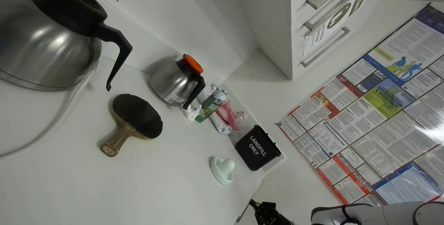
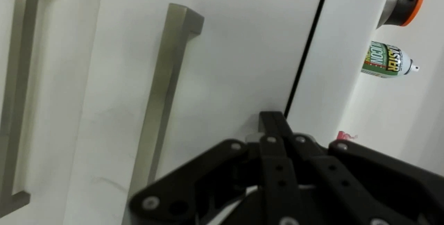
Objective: Open the topmost drawer, remove the white object from the drawer and place it on the counter, close the open drawer
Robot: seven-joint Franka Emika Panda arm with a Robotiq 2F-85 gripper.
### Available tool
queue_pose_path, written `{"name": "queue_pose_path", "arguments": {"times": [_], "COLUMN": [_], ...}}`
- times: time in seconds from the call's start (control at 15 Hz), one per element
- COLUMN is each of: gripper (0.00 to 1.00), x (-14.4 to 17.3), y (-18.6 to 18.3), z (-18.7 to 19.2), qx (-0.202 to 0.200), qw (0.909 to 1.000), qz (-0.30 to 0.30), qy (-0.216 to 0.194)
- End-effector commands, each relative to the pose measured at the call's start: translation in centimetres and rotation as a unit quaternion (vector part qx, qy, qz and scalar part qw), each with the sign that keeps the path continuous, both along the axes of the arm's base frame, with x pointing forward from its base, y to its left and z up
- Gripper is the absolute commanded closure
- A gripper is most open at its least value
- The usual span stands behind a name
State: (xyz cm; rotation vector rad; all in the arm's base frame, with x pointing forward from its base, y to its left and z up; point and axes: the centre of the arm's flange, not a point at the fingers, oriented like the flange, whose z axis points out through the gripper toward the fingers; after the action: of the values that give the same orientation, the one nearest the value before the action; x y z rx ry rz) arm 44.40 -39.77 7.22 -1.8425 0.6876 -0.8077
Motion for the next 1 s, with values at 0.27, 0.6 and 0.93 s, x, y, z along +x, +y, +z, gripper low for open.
{"name": "queue_pose_path", "arguments": {"times": [0.27, 0.6, 0.93], "gripper": [1.0, 1.0, 1.0], "x": [4.0, 0.7, -2.9], "y": [3.8, 3.8, 3.7], "z": [0.3, 5.4, 13.2], "qx": [-0.018, -0.077, -0.182], "qw": [0.9996, 0.9962, 0.9772], "qz": [0.02, 0.024, 0.057], "qy": [0.004, 0.03, 0.092]}}
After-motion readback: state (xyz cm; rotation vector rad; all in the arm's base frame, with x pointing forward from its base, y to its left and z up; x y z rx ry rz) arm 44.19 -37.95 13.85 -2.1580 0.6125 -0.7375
